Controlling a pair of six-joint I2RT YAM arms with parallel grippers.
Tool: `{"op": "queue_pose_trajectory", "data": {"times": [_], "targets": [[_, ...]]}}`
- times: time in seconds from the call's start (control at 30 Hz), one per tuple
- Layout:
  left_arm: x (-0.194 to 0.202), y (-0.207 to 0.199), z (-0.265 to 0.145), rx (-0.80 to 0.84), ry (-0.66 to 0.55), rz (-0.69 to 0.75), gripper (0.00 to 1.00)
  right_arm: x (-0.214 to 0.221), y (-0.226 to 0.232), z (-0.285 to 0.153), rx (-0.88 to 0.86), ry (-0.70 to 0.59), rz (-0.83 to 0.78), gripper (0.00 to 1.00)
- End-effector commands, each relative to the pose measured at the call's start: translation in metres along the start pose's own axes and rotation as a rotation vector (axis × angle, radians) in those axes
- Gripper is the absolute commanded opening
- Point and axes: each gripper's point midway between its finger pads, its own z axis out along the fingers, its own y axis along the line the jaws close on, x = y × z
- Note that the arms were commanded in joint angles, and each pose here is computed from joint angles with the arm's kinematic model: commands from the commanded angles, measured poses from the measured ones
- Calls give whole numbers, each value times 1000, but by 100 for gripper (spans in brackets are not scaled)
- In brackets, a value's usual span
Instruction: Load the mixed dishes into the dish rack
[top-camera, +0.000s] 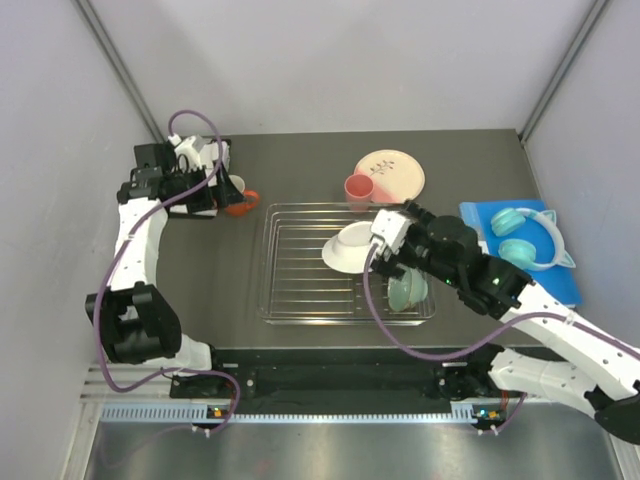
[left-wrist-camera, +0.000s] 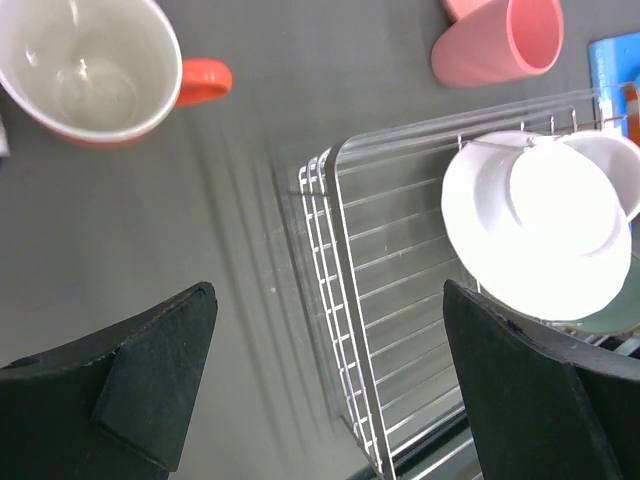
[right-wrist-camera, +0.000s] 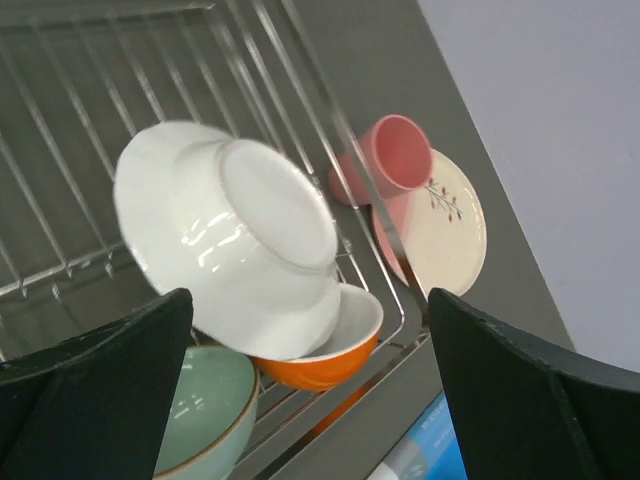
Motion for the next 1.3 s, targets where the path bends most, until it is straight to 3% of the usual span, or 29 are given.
{"op": "queue_pose_trajectory", "data": {"times": [0.0,0.03,0.17,0.23,0.3,0.37,0.43,0.47,0.53,0.57,0.6,0.67,0.83,1.07,1.27], "targets": [[-37,-21,-20,27,-101,79,99,-35,-113,-32,443,-137,358,100],[-47,-27,-24,40,-126,80,99,-43,-134,-31,481,-162,491,100],[-77,-47,-21,74,-171,104,99,-7,-213,-23,604,-127,809,100],[-104,-62,-23,74,-228,150,99,6,-228,7,528,-145,980,100],[-124,-86,-9,106,-237,197,99,54,-250,29,524,-106,1134,100],[-128,-98,26,126,-198,198,99,79,-277,35,557,-172,1286,100],[-145,-110,43,153,-217,199,99,107,-276,70,484,-163,1413,100],[-142,-105,75,162,-184,181,99,113,-279,79,475,-164,1430,100],[-155,-112,96,200,-193,166,99,133,-277,108,439,-125,1486,100],[-147,-101,130,196,-145,134,99,139,-277,116,426,-120,1502,100],[-158,-108,135,217,-168,149,99,146,-277,127,412,-127,1523,100],[-141,-103,176,227,-109,145,99,152,-275,137,395,-128,1543,100],[-124,-102,235,310,-46,122,99,183,-279,153,381,-96,1580,100],[-95,-104,284,359,-8,113,99,227,-265,172,432,5,1597,100],[-85,-97,302,359,-8,81,99,263,-257,194,426,98,1657,100]]}}
